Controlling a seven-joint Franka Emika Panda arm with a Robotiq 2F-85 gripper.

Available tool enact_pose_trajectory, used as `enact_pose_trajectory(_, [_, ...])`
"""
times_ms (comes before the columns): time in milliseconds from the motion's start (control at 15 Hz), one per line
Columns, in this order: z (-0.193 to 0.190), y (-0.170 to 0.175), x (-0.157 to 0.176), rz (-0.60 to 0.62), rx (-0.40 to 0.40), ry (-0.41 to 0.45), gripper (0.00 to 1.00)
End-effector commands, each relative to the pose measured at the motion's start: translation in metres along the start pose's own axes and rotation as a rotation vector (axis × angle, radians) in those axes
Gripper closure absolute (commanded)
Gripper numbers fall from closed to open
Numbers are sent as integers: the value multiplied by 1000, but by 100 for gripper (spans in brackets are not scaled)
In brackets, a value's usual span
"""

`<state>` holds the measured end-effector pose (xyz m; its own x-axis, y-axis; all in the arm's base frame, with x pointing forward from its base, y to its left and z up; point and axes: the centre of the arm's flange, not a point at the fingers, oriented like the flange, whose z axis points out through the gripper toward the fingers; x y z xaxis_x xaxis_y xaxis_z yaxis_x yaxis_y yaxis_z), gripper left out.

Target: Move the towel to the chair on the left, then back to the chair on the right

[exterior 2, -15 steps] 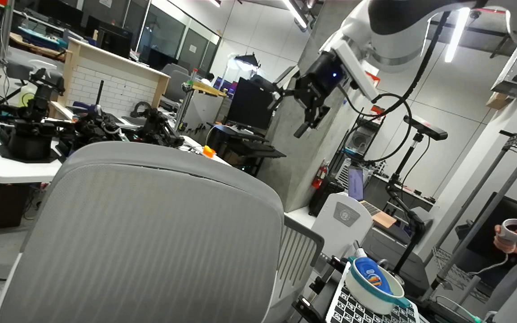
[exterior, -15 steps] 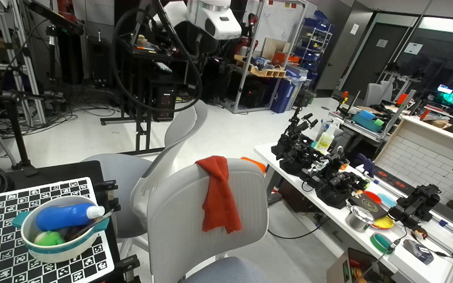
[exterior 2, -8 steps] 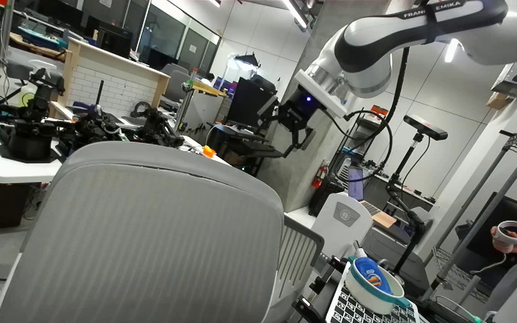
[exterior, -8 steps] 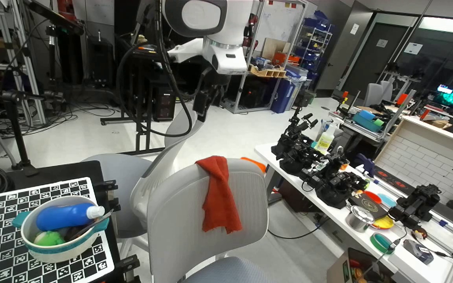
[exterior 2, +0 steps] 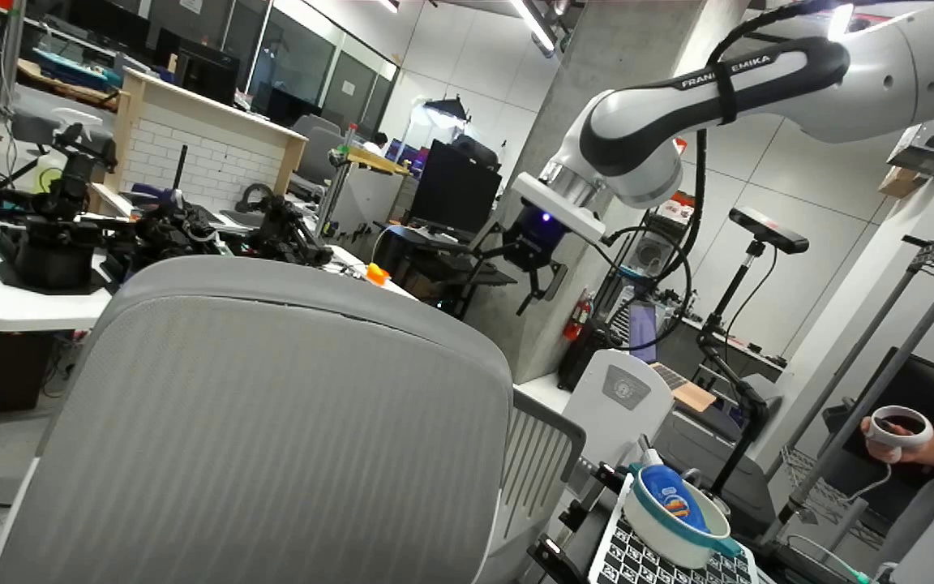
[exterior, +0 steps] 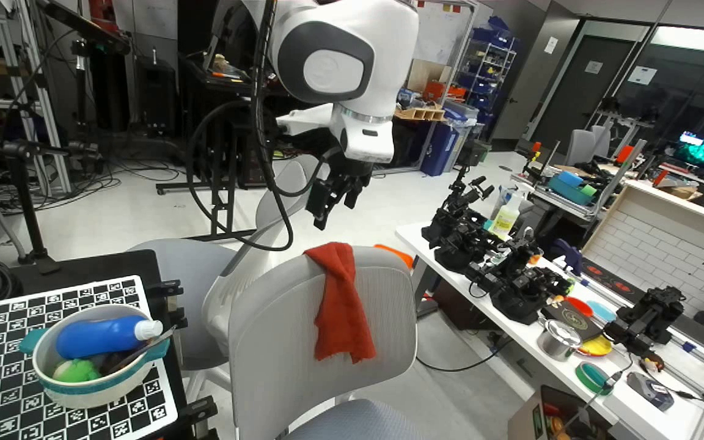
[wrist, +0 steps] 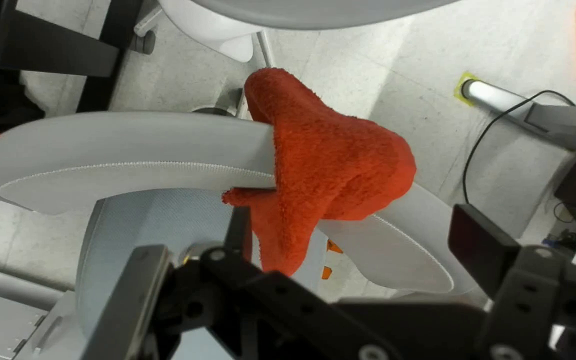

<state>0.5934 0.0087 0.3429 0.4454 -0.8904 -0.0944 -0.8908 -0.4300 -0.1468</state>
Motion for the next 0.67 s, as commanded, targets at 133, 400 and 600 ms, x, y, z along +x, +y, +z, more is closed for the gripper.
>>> enact_pose_trajectory(133, [31,-20,27,13,6,10,0])
enact_pose_trajectory(400, [43,-22,10,-7,-9,9,0])
enact_pose_trajectory(600, [61,-21,-1,-24,-41,4,0])
